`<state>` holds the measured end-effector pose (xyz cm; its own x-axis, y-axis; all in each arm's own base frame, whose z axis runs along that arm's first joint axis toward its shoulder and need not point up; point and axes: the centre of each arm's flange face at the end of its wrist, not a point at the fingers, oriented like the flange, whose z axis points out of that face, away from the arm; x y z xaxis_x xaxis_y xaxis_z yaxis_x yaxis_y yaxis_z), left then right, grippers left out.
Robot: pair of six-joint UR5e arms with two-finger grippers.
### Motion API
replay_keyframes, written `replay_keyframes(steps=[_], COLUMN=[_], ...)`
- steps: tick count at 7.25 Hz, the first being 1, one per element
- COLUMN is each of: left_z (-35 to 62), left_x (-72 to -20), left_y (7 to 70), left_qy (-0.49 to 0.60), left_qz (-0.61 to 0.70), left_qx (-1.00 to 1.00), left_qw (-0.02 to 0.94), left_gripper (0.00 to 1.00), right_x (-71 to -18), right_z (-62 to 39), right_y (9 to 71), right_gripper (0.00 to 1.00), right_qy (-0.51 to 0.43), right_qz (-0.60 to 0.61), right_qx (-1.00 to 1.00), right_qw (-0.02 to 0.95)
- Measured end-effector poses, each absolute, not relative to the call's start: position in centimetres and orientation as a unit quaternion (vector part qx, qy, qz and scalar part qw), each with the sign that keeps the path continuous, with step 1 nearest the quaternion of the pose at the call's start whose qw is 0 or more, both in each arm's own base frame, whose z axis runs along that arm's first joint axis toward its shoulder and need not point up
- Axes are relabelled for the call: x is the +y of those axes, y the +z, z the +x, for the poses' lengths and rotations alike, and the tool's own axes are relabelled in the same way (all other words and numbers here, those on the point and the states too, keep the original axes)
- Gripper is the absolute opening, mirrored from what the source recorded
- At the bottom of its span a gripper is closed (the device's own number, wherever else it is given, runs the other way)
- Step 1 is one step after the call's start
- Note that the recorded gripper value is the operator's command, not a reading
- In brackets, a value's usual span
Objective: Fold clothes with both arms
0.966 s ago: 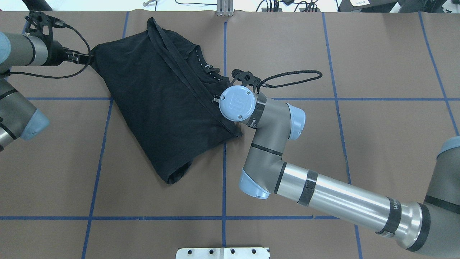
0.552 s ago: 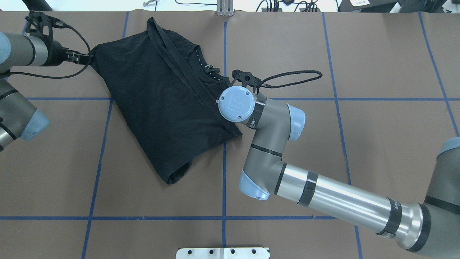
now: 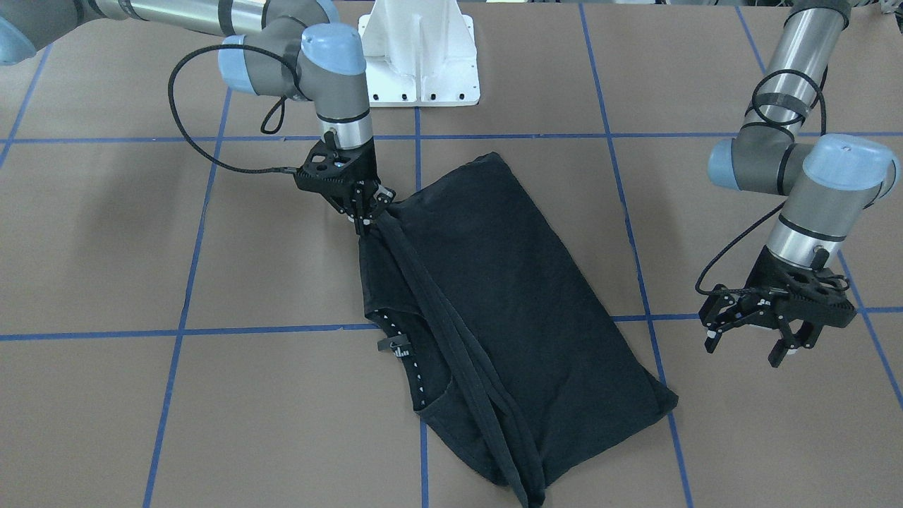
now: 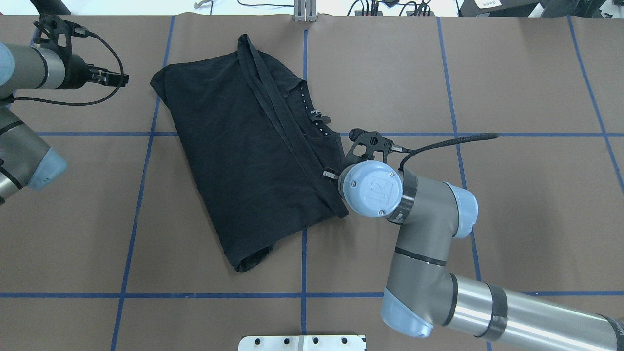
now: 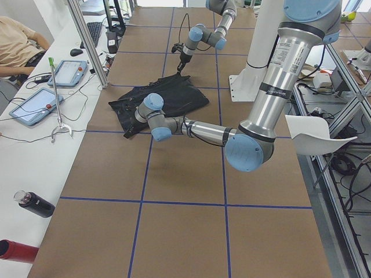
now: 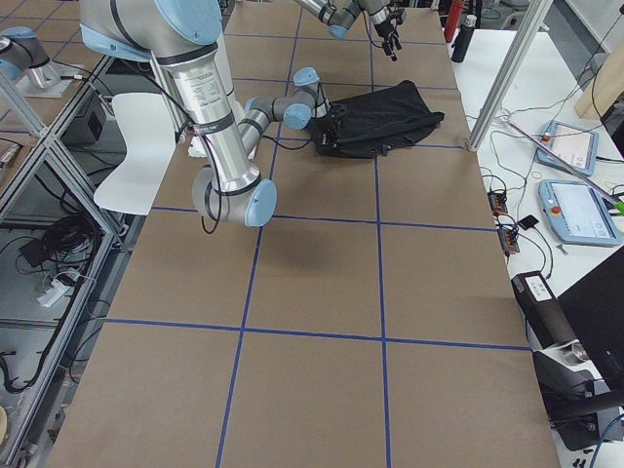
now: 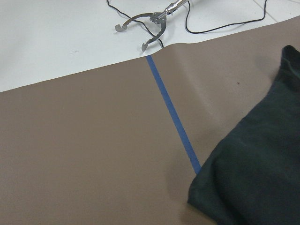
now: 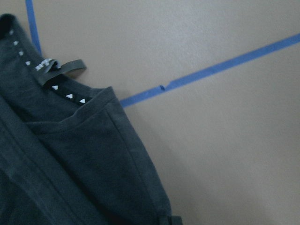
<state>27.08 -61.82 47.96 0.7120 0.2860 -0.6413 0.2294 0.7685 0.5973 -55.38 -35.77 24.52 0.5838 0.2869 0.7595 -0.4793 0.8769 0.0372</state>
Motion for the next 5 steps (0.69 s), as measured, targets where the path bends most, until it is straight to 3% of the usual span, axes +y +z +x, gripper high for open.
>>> replay_keyframes(steps=[4,5], left_z=[27.1,27.1], left_x=[-61.8,-61.8], left_y=[48.0,48.0], left_qy=[0.013,0.01], left_qz=[0.338,0.337], left_qx=[0.381,0.382], left_qw=[0.861,0.861], left_gripper=[1.0,1.0], right_x=[-25.2,-23.7], right_z=[-56.3,-55.9], right_y=[23.9,23.9], right_gripper=[0.03,0.99], right_qy=[0.198,0.195], right_qz=[0.131,0.131], right_qx=[-0.41,-0.414], right_qw=[0.881,0.879])
